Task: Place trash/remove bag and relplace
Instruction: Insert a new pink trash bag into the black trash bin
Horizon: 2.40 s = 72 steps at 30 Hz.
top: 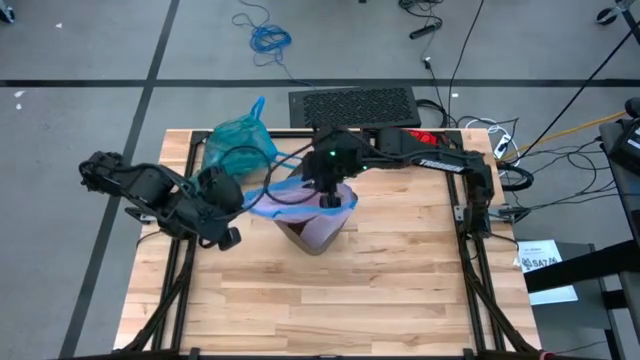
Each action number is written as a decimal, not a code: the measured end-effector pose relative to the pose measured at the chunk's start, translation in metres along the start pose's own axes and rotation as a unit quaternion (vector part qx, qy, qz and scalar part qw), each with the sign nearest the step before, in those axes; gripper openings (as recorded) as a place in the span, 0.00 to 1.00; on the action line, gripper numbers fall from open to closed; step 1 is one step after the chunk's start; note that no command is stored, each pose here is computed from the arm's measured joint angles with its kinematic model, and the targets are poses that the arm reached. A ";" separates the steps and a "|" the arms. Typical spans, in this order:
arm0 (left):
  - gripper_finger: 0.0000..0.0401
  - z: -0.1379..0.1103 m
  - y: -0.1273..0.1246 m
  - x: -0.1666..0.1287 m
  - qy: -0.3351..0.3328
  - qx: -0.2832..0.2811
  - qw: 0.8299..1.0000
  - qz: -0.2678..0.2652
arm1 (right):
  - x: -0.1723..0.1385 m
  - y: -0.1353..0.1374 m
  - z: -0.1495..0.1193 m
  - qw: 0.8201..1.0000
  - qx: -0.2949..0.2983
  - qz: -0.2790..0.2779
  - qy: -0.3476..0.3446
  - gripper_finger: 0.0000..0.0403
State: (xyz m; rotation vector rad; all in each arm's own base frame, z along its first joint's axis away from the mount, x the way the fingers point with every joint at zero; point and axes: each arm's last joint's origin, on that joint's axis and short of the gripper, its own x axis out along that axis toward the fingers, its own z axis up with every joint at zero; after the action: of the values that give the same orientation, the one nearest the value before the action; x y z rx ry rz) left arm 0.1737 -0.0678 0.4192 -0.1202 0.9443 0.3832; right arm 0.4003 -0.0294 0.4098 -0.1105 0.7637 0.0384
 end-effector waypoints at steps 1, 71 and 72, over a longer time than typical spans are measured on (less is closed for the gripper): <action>0.00 0.001 0.000 -0.001 -0.009 -0.002 1.000 0.000 | -0.001 -0.002 0.002 1.000 0.000 0.009 -0.016 0.18; 0.00 0.013 -0.004 -0.025 -0.153 -0.059 0.986 -0.001 | 0.089 -0.063 -0.015 0.990 0.055 0.124 -0.038 0.51; 0.00 0.013 -0.004 -0.025 -0.153 -0.059 0.986 -0.001 | 0.093 -0.061 -0.017 0.991 0.050 0.124 -0.030 0.44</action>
State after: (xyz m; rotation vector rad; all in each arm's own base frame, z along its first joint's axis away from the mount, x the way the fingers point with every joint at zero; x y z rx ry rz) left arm 0.1727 -0.0750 0.4466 -0.1650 0.6179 0.4424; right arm 0.4604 -0.0922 0.3388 0.0809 0.7142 0.2392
